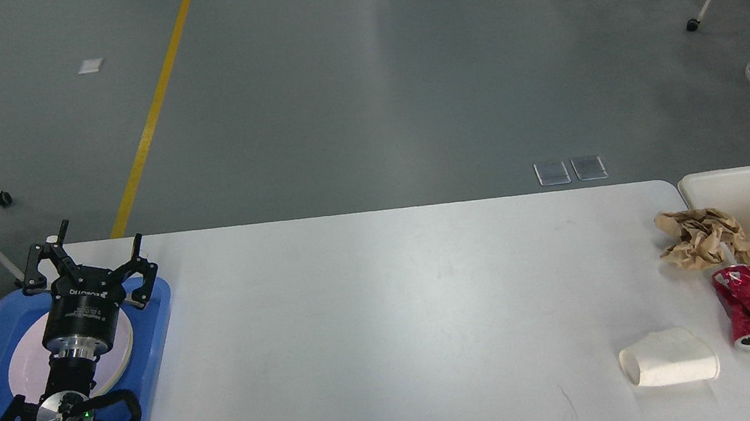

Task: Tidy desktop
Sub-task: 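Carry the paper cup into the white bin and release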

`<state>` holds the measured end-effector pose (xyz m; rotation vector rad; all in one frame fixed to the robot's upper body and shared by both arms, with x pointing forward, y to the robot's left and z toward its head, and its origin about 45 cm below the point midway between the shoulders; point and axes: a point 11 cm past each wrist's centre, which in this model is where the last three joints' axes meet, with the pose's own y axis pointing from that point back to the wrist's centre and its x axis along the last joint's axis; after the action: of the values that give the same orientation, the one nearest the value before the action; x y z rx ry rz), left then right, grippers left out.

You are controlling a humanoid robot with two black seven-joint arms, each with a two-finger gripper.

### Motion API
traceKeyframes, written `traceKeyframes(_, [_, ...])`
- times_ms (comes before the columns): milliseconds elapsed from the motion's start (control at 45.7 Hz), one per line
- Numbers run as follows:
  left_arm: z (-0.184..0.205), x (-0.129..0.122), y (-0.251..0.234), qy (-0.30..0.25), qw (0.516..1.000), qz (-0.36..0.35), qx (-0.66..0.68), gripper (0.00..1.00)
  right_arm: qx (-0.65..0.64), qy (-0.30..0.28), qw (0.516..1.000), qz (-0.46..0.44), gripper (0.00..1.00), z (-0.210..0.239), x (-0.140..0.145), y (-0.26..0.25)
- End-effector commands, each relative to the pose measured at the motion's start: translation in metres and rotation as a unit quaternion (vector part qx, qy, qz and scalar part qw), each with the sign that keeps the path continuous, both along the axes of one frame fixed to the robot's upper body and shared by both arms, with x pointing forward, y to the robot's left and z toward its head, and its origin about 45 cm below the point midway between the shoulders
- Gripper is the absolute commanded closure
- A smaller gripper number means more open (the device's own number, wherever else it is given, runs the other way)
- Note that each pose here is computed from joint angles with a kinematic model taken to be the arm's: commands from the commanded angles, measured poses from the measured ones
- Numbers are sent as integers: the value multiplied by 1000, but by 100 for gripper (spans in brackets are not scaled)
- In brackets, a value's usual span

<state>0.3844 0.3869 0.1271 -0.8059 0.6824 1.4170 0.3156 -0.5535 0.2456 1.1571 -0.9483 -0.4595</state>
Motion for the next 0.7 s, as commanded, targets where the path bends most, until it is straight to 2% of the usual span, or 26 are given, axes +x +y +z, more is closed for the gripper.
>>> traceKeyframes(0, [0,0,0,0,1000,0,-1,4,-35,-5,999,-30,100,-36,-11,-36])
traceKeyframes(66, [0,0,0,0,1000,0,0,4,-51,-5,998,-39,100,-54,-20,-49])
traceKeyframes(175, [0,0,1,0,1000,0,0,4,-61,0,998,-29,100,-102,-24,-40])
traceKeyframes(285, [0,0,1,0,1000,0,0,4,-104,-5,994,-34,100,-138,-44,-47])
traceKeyframes(438, [0,0,0,0,1000,0,1,4,-144,-3,989,-15,100,-189,-71,-30])
traceKeyframes(679, [0,0,1,1,1000,0,1,4,-164,-11,986,-7,100,-206,-80,-20])
